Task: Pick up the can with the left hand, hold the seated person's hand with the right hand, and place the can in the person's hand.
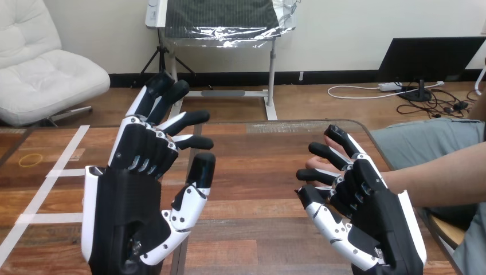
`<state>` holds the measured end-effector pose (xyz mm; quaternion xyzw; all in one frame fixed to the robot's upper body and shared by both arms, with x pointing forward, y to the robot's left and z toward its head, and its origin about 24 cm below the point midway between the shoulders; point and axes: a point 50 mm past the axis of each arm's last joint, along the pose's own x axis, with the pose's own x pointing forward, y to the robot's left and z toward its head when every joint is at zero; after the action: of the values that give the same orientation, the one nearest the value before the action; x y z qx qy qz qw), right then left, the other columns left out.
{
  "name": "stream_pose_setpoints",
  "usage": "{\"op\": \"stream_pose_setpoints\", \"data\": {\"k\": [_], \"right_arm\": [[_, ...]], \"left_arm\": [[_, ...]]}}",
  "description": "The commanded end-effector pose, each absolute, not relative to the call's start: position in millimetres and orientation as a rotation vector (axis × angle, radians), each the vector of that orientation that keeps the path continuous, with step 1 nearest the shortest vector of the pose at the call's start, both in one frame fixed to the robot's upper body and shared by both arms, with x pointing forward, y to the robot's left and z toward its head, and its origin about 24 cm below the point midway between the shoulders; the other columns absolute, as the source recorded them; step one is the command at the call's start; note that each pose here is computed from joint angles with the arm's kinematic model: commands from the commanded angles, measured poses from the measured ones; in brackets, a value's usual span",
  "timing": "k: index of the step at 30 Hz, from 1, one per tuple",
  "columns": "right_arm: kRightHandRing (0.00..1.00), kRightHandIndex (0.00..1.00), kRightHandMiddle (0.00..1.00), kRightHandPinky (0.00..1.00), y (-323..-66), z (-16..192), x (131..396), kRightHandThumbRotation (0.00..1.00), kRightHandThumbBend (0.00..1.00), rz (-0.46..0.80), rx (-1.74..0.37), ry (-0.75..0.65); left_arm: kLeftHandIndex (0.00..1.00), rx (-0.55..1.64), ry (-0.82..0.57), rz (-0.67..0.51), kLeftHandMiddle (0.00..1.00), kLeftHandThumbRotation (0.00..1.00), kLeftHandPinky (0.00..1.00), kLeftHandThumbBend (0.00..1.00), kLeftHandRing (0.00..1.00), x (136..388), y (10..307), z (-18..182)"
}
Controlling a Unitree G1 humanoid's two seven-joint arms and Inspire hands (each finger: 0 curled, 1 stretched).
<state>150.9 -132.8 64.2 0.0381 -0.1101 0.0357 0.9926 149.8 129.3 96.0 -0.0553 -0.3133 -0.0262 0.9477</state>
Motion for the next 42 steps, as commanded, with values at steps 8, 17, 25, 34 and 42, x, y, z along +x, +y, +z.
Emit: {"op": "stream_pose_setpoints", "data": {"k": [8,17,25,34,42], "right_arm": [[0.66,0.89,0.82,0.53,-132,80,162,0.00,0.46,0.044,0.092,-0.325],[0.66,0.89,0.82,0.53,-132,79,161,0.00,0.47,0.043,0.104,-0.316],[0.66,0.88,0.81,0.52,-132,79,161,0.00,0.46,0.053,0.102,-0.315],[0.66,0.88,0.81,0.53,-131,79,161,0.00,0.46,0.056,0.095,-0.316],[0.65,0.88,0.80,0.53,-132,79,161,0.00,0.46,0.059,0.083,-0.317]], "left_arm": [[0.86,-0.056,-0.718,0.050,0.85,0.01,0.59,0.38,0.72,159,127,102],[0.87,0.056,-0.770,0.135,0.85,0.01,0.59,0.41,0.72,160,135,104],[0.87,0.124,-0.821,0.196,0.85,0.00,0.61,0.40,0.75,161,144,106],[0.85,0.175,-0.878,0.278,0.85,0.00,0.67,0.42,0.79,161,153,110],[0.86,0.262,-0.913,0.328,0.86,0.00,0.75,0.41,0.82,159,160,113]]}}
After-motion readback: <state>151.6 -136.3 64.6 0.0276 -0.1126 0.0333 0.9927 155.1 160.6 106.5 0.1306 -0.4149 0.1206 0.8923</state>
